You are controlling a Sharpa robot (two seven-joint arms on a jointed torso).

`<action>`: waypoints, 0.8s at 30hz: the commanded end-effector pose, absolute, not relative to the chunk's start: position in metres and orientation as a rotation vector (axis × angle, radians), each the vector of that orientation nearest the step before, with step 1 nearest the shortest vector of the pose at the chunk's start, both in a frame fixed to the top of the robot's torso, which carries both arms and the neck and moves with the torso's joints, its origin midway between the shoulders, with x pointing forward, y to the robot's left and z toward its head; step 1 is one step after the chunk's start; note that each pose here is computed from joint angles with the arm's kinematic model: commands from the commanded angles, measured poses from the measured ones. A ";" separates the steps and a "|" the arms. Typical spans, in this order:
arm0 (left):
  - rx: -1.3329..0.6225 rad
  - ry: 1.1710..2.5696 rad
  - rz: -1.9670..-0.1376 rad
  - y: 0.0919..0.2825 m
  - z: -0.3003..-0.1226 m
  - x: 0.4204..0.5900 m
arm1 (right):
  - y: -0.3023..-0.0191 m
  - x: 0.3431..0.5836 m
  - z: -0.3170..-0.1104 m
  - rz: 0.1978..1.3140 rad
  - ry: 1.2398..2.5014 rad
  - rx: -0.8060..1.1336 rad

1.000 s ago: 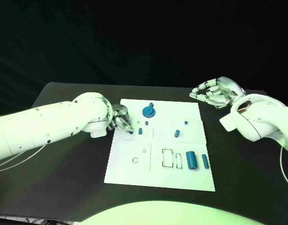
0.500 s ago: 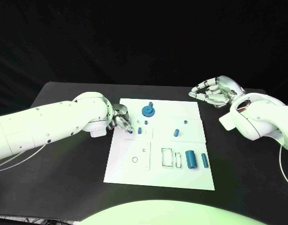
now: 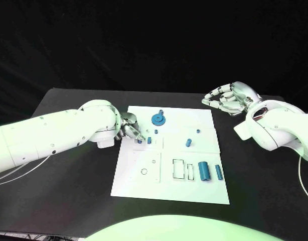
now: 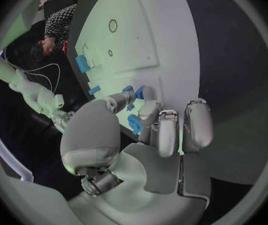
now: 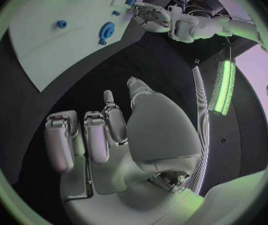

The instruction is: Assemble the parts on the task board

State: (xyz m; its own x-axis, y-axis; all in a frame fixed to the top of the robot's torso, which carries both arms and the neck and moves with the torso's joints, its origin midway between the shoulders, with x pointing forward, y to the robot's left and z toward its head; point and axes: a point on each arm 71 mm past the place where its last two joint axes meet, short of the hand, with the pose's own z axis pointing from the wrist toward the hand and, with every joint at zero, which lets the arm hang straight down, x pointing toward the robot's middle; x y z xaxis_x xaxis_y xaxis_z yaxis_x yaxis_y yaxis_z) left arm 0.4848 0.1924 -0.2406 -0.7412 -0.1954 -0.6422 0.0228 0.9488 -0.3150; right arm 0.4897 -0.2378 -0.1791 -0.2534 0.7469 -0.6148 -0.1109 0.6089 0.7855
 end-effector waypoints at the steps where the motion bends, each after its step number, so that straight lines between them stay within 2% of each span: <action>1: -0.127 2.386 -0.421 0.189 -0.242 0.483 | -0.237 0.489 -0.179 0.904 1.634 0.522; 24: -0.143 2.379 -0.394 0.198 -0.243 0.487 | -0.238 0.489 -0.179 0.901 1.635 0.525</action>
State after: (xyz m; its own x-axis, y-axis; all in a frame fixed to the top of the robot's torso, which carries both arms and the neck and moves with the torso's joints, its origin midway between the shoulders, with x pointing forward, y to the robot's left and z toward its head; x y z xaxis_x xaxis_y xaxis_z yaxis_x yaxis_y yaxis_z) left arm 0.4872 0.1976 -0.2429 -0.7399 -0.2095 -0.6393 0.0047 0.9487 -0.3162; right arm 0.4895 -0.2394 -0.1790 -0.2516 0.7475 -0.6147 -0.1101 0.6089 0.7856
